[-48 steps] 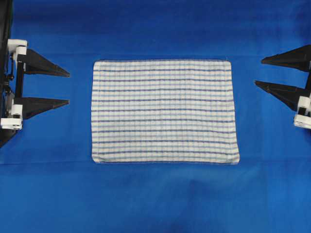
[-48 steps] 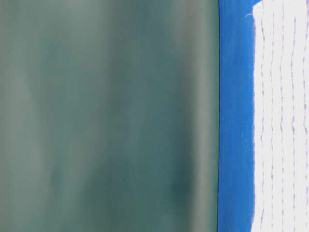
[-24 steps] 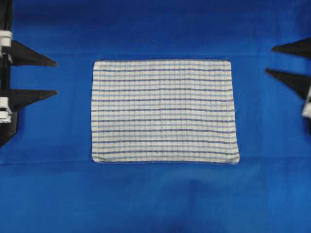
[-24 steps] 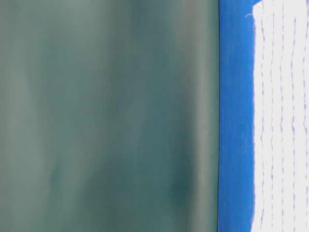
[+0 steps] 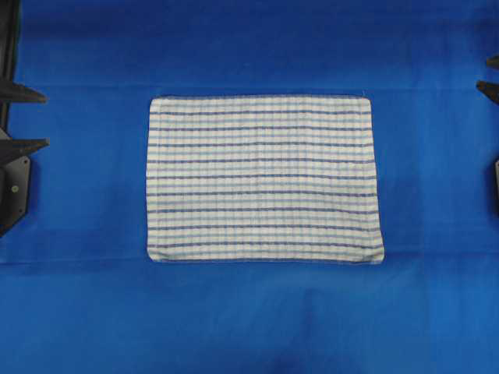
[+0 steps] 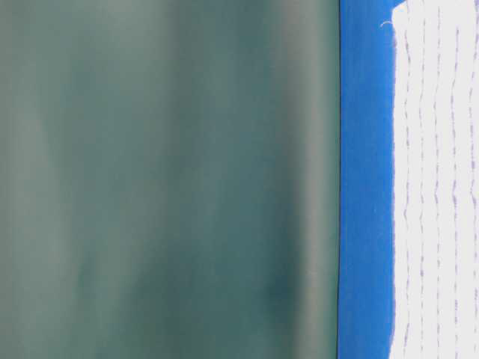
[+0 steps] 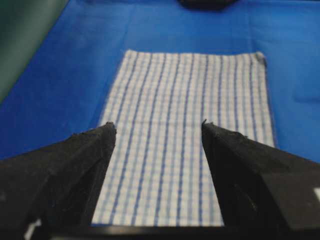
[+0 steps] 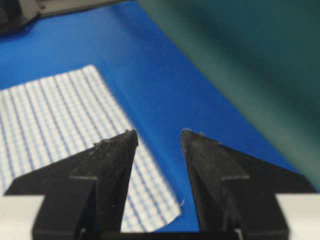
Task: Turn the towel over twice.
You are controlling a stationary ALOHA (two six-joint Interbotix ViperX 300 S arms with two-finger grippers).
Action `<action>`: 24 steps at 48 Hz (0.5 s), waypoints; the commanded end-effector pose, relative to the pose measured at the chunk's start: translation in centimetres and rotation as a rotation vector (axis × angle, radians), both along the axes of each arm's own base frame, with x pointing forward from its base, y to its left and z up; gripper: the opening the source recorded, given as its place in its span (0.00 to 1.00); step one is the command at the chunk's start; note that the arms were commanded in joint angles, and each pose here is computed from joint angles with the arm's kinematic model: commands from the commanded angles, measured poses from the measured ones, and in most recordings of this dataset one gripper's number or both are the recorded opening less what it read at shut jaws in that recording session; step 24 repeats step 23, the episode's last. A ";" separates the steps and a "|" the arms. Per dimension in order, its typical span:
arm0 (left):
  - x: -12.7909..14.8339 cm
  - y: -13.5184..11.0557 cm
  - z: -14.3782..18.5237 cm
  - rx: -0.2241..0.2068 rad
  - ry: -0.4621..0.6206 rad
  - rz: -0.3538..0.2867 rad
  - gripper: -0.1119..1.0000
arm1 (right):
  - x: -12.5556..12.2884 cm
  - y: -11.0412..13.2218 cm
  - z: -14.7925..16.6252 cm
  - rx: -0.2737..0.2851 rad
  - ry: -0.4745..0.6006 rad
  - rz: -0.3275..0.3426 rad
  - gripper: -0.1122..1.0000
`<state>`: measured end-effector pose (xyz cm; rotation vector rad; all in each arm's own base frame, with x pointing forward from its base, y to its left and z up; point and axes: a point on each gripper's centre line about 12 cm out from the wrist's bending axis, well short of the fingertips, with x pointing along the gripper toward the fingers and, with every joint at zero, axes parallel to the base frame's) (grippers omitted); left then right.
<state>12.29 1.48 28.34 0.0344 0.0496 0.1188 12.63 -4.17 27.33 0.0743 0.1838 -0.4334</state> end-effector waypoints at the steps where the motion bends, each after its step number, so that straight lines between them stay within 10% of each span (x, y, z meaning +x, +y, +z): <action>1: 0.0 0.0 -0.7 -0.011 0.005 0.003 0.68 | -0.2 0.1 -0.6 0.009 -0.013 0.018 0.54; 24: 0.3 0.0 -4.4 -0.031 0.027 -0.004 0.68 | -0.1 0.4 -4.1 0.067 0.016 0.025 0.43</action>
